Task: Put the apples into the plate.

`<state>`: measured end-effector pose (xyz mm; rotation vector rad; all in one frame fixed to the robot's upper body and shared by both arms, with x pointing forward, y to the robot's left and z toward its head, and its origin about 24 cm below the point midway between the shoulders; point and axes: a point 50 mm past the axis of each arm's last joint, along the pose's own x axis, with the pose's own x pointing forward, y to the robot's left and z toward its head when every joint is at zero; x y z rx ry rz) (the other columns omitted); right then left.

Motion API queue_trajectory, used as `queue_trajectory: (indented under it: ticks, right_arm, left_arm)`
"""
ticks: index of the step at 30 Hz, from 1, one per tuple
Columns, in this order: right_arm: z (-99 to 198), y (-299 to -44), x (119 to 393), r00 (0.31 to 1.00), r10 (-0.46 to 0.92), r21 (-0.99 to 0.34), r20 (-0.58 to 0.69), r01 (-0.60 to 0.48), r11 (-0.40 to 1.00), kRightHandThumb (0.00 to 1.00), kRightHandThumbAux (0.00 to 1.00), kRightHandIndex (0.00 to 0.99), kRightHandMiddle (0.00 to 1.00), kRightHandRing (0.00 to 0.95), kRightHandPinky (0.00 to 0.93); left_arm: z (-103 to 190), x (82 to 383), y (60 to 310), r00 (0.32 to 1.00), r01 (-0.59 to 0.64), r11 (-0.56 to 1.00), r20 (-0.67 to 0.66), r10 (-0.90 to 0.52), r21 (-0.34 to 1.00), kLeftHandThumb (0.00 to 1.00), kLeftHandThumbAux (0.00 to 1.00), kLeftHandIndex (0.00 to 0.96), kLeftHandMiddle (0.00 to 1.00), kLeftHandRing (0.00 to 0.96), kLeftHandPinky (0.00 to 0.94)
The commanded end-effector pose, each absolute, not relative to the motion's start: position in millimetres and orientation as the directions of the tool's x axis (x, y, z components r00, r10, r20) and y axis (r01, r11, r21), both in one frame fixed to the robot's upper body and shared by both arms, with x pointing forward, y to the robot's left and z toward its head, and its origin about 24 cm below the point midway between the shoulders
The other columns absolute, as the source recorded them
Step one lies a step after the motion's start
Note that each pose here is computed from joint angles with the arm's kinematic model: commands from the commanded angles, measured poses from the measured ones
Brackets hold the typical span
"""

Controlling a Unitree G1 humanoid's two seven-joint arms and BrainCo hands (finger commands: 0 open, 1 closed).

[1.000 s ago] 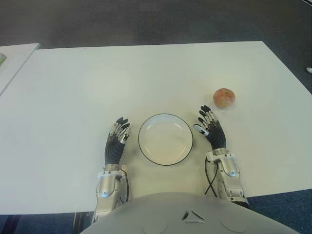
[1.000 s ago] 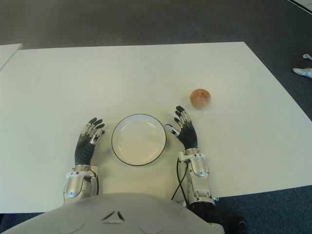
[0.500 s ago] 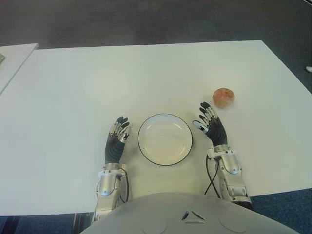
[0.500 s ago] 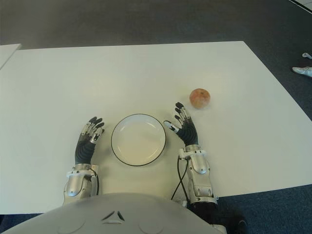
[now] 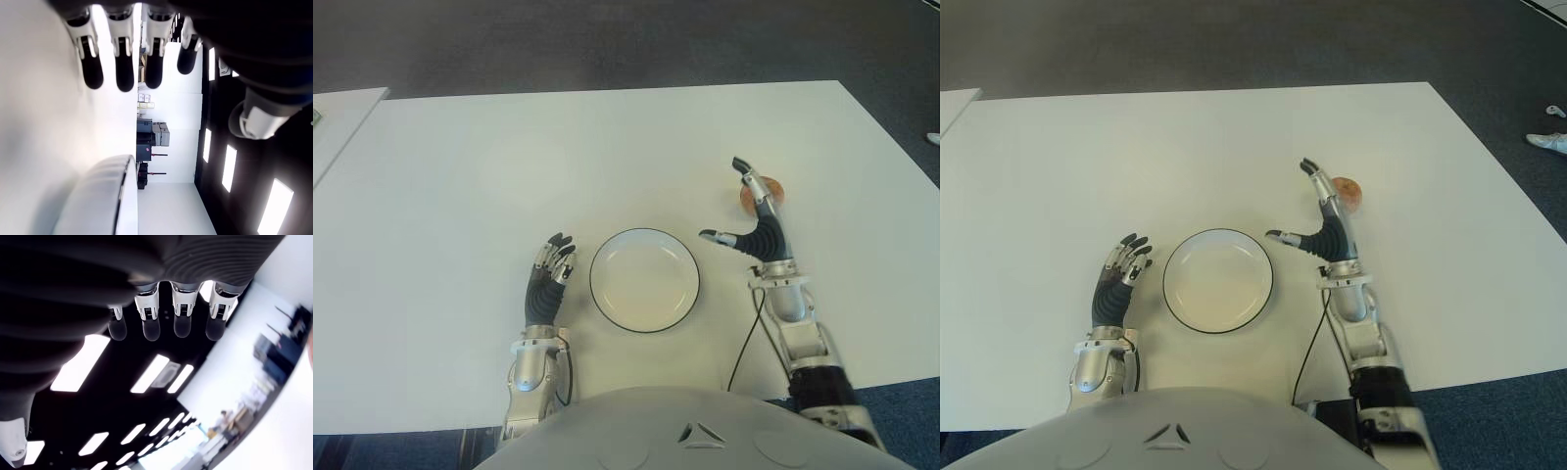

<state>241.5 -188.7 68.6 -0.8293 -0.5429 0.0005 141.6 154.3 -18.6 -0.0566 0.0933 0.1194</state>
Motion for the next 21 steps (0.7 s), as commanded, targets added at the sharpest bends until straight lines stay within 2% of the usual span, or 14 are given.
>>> queue_trajectory:
  ticks: [1, 11, 21]
  right_arm:
    - [68.0, -191.1, 259.4, 0.809, 0.331, -0.844, 0.486, 0.336, 0.418, 0.381, 0.558, 0.053, 0.04, 0.001, 0.0]
    - [71.5, -191.2, 283.2, 0.789, 0.358, -0.865, 0.499, 0.429, 0.259, 0.448, 0.491, 0.062, 0.047, 0.0, 0.0]
    - [67.4, -210.6, 317.8, 0.841, 0.308, -0.895, 0.446, 0.424, 0.138, 0.482, 0.424, 0.05, 0.027, 0.0, 0.0]
  left_arm:
    - [-31.6, 136.9, 153.0, 0.976, -0.133, 0.991, -0.176, 0.126, -0.032, 0.08, 0.468, 0.154, 0.188, 0.204, 0.224]
    - [-34.8, 137.8, 156.2, 0.974, -0.141, 0.989, -0.186, 0.131, -0.045, 0.076, 0.482, 0.155, 0.189, 0.202, 0.215]
    - [-34.9, 136.3, 157.6, 0.976, -0.138, 0.99, -0.174, 0.129, -0.041, 0.074, 0.481, 0.157, 0.185, 0.191, 0.216]
